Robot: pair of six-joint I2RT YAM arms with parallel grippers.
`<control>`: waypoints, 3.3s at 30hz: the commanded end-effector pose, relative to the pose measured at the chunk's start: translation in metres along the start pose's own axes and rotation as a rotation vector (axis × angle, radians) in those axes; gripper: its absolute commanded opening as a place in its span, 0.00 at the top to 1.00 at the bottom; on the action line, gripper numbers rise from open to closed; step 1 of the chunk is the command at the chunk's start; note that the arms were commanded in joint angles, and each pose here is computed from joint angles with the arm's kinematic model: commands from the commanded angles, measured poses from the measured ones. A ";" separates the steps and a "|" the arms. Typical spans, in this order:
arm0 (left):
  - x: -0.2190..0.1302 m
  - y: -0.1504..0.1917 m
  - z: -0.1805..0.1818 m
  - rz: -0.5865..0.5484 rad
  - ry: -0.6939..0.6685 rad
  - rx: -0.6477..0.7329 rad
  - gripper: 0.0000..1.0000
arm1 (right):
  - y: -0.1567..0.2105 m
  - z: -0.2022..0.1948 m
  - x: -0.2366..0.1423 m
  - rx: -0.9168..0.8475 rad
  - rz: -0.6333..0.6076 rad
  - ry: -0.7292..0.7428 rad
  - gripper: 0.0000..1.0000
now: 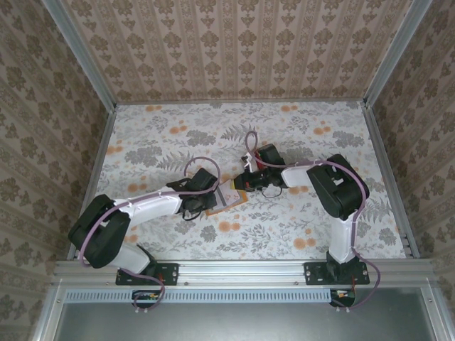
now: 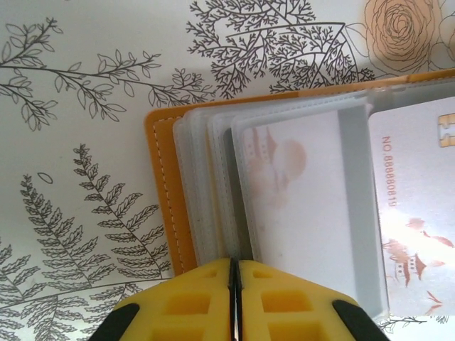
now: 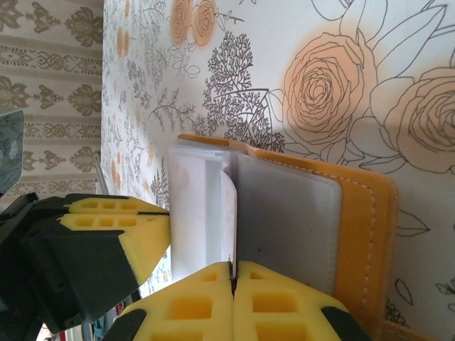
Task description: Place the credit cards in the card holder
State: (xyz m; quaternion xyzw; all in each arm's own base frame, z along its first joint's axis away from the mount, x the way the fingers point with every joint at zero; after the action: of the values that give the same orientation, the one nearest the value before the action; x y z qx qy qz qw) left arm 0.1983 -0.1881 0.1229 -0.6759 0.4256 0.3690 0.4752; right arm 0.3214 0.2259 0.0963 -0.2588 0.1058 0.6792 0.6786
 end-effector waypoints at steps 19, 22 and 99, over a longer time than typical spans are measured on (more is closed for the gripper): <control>0.018 0.024 0.030 0.113 -0.166 0.016 0.90 | 0.016 -0.013 0.020 0.075 0.020 0.078 0.94; 0.020 0.025 0.029 0.117 -0.164 0.020 0.90 | 0.014 -0.012 0.023 0.075 0.022 0.064 0.94; -0.006 0.006 0.037 0.009 -0.131 0.036 0.72 | 0.018 0.047 0.015 -0.304 0.102 0.586 0.90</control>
State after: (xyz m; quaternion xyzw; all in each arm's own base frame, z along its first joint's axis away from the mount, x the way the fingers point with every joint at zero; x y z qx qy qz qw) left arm 0.1950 -0.1688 0.1206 -0.6689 0.4047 0.3789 0.4952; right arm 0.2963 0.2801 0.1167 -0.5151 0.1906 0.6330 0.5455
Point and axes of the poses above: each hand's point on the last joint's axis, 136 mm out from that joint toward the fingers, its own x axis out along the fingers, its own z axis along the line the jaws close on, y = z × x, the point moved 10 cm from there along -x, back along the fingers, and after that the axes turned 2 degrees about x, right-handed, at the moved point
